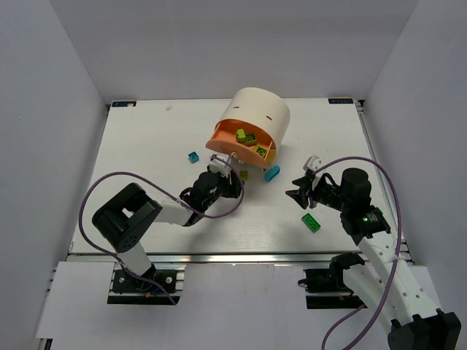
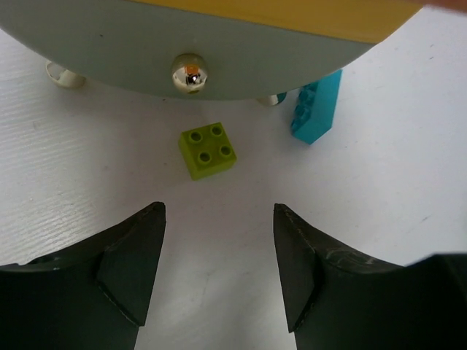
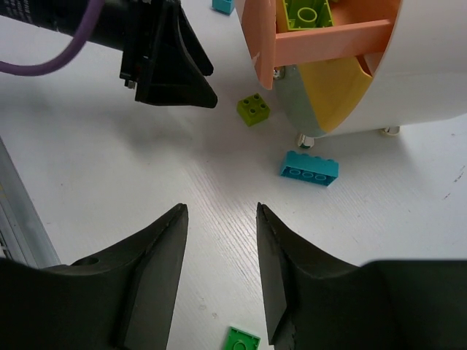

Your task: Sort the legos into containers by color

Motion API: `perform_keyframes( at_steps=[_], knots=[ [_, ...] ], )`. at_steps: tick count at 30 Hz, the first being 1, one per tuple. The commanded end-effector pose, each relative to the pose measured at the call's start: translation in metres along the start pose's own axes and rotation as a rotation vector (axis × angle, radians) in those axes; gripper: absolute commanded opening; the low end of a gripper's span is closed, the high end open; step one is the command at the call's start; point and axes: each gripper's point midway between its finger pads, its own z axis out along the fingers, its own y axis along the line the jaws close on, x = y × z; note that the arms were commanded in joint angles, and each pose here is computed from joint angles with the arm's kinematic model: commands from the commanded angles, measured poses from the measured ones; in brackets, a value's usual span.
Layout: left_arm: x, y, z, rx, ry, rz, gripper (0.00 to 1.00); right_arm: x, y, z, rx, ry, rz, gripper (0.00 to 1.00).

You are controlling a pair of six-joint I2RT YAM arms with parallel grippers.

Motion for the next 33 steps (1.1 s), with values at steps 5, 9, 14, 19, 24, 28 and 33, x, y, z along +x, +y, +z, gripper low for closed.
perform_keyframes(
  at_steps=[5,9,14,19,24,28,33],
  knots=[
    [-0.005,-0.001,0.019,-0.009,-0.046,0.006,0.73,-0.013,-0.004,-0.001,0.015,-0.043,-0.041,0.49],
    [-0.007,-0.001,0.02,-0.01,-0.102,-0.084,0.73,-0.013,-0.004,-0.002,0.018,-0.044,-0.041,0.49],
    [-0.005,0.001,0.019,-0.012,-0.153,-0.208,0.74,-0.013,-0.004,-0.002,0.017,-0.043,-0.041,0.49],
    [-0.001,-0.003,0.024,0.001,-0.186,-0.295,0.77,-0.014,-0.004,-0.002,0.018,-0.047,-0.046,0.49],
    [0.01,0.003,0.033,-0.066,-0.163,-0.263,0.78,-0.015,-0.003,-0.003,0.017,-0.049,-0.046,0.49],
    [0.011,0.009,0.039,-0.117,-0.175,-0.246,0.78,-0.016,-0.003,-0.004,0.018,-0.051,-0.049,0.49],
    [0.014,0.004,0.047,-0.134,-0.171,-0.226,0.78,-0.016,-0.003,-0.004,0.018,-0.051,-0.05,0.5]
  ],
)
